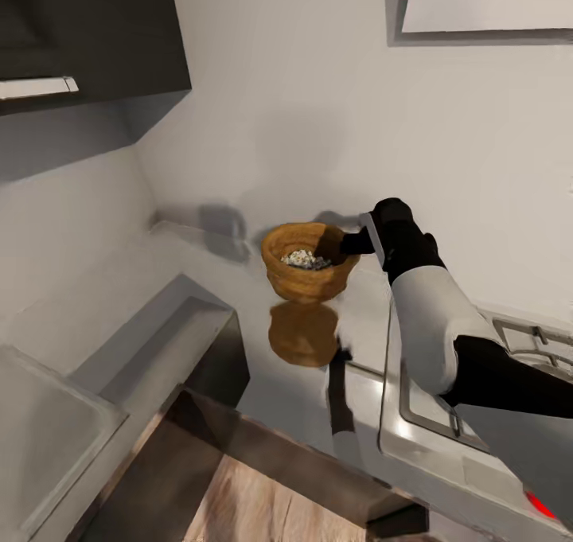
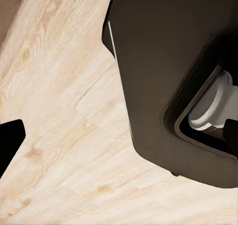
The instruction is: In the kitchen, take the popcorn bag from the countertop, put it into the microwave, and heat it until the popcorn is cooked so the cooked popcorn ends up inside the bag.
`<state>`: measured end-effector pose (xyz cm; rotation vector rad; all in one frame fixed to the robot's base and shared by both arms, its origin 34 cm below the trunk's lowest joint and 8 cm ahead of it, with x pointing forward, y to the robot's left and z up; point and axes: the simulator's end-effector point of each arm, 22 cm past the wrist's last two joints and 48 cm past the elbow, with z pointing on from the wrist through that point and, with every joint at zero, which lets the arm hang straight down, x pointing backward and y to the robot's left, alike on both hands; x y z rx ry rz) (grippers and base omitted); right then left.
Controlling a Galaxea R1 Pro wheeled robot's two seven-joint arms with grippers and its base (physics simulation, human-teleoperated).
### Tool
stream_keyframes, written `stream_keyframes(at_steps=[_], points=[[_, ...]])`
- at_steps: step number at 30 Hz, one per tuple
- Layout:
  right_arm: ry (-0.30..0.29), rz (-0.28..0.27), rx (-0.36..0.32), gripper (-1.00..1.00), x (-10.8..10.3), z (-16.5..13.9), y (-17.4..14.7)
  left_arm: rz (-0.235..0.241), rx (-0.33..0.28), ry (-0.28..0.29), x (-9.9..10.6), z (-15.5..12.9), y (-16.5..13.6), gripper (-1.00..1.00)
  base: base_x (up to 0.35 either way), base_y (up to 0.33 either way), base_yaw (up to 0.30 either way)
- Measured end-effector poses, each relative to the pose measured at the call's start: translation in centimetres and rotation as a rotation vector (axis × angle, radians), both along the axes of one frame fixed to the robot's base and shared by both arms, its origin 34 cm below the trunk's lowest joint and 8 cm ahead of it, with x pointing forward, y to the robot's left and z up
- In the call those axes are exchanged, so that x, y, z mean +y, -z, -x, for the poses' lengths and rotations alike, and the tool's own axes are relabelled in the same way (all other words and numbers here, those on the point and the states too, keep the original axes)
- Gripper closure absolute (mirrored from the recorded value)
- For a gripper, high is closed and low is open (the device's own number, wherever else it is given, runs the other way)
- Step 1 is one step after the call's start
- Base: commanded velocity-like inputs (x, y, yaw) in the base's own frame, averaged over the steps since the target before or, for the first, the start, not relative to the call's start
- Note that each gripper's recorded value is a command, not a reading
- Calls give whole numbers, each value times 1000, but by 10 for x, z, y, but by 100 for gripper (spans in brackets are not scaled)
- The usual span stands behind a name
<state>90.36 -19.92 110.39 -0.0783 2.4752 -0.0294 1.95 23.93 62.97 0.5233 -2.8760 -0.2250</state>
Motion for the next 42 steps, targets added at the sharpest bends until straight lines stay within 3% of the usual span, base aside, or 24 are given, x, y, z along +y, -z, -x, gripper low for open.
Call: stream_keyframes(at_steps=[10,15,28,31,33,42], points=[[-1,20,0,100,-3,-2,-3,-1,0,0,1,0,0,-100,-345,0,0],[-19,37,0,100,0,-12,-24,-1,0,-1,1,0,0,-100,-345,0,0],[-29,24,-9,100,8,-14,-31,-12,2,-35,2,1,0,-100,-345,0,0],[-17,22,-48,100,4,-19,-47,-13,2,-35,2,1,0,-100,-345,0,0],[3,21,-109,100,-3,-25,-71,-13,2,-35,2,1,0,-100,-345,0,0],[6,24,-121,100,-5,-26,-76,-11,2,-34,2,1,0,-100,-338,0,0]])
